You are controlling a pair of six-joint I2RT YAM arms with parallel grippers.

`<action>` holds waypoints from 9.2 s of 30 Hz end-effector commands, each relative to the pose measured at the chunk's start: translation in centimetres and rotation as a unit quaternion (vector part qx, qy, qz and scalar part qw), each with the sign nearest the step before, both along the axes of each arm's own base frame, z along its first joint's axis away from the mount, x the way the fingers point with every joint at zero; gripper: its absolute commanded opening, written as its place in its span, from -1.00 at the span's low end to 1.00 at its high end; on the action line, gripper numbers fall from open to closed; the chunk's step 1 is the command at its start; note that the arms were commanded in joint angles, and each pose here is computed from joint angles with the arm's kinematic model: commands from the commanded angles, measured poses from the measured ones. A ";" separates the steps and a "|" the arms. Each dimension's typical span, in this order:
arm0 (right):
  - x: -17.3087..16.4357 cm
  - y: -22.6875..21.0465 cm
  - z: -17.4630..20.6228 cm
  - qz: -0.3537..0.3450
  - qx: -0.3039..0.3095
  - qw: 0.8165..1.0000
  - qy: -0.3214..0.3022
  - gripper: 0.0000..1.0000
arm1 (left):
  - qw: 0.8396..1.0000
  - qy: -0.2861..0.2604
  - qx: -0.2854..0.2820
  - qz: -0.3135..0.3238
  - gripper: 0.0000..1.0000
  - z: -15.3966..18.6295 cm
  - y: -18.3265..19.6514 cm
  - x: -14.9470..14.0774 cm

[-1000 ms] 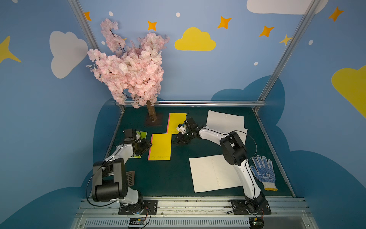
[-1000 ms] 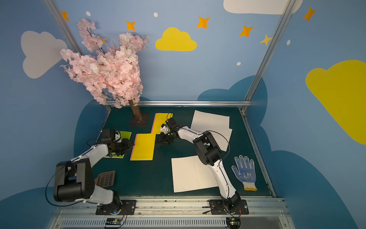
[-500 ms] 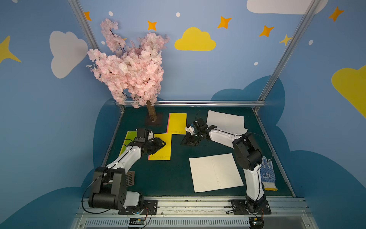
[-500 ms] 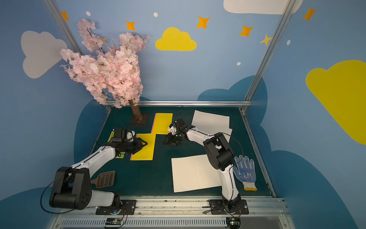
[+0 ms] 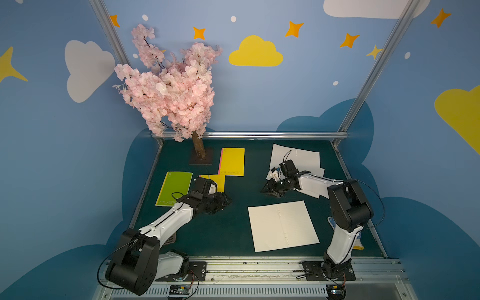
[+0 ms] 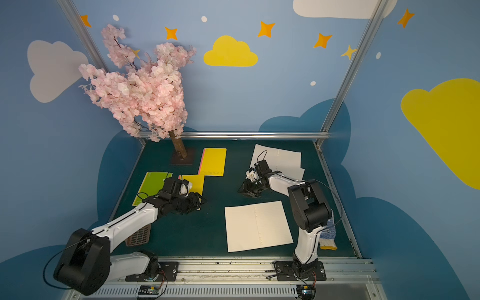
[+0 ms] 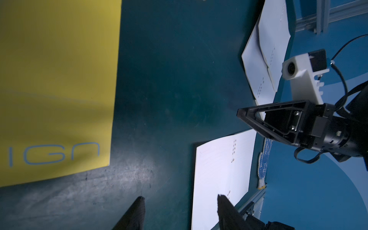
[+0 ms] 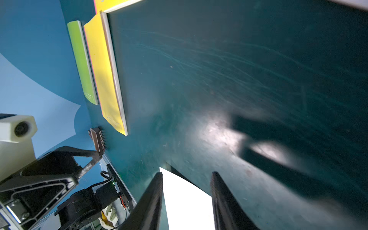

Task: Close the notebook
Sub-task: Close the notebook at the center of the board, then move the notebook to the center of the board.

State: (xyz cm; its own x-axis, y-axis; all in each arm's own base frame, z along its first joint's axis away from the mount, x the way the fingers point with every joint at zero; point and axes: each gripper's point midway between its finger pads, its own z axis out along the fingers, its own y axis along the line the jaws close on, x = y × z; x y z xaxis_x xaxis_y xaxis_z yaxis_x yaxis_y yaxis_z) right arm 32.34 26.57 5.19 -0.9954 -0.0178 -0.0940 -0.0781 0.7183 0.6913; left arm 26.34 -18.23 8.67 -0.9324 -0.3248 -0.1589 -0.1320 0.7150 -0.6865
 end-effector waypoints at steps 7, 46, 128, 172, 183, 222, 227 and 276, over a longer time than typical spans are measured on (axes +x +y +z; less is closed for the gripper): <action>-1.8 -2.5 0.5 -0.008 0.005 1.000 -0.004 -0.16 | 0.999 0.029 -0.005 -0.035 0.20 -2.1 -3.3 -1.8; -7.5 -7.4 -1.6 -0.052 -0.014 0.998 0.020 -0.16 | 0.987 0.084 -0.048 -0.130 -0.10 -6.2 -12.7 -4.4; -4.1 -8.6 -3.2 -0.050 -0.042 0.998 0.021 -0.09 | 0.986 0.019 0.050 -0.158 -0.85 0.3 -1.0 5.7; -5.0 -2.5 -2.4 0.002 -0.008 1.000 0.017 -0.09 | 0.974 -0.074 -0.088 -0.196 -0.34 7.7 -6.6 3.9; -4.7 -1.5 -1.8 0.008 0.005 1.000 0.012 -0.09 | 0.965 -0.113 -0.109 -0.208 -0.32 7.4 -8.6 3.4; -2.4 -5.3 1.5 -0.027 -0.003 0.999 -0.023 -0.04 | 0.942 -0.251 -0.130 -0.183 -0.03 8.2 -10.7 2.7; -2.5 -5.2 1.5 -0.026 -0.001 0.999 -0.022 -0.04 | 0.953 -0.232 -0.099 -0.166 -0.03 6.7 -9.9 3.0; -4.8 -2.1 -3.1 0.009 -0.002 1.000 0.028 -0.28 | 0.992 -0.012 0.036 -0.117 -0.28 -6.3 -6.8 0.8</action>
State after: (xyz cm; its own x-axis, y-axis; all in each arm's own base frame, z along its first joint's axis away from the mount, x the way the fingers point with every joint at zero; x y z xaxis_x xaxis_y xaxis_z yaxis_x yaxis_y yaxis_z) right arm 27.92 24.23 2.84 -0.9983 -0.0243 -0.0538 -0.0548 0.7213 0.6905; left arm 27.30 -24.85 2.64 -0.9709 -0.0944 -0.2201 0.0702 0.7666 -0.6383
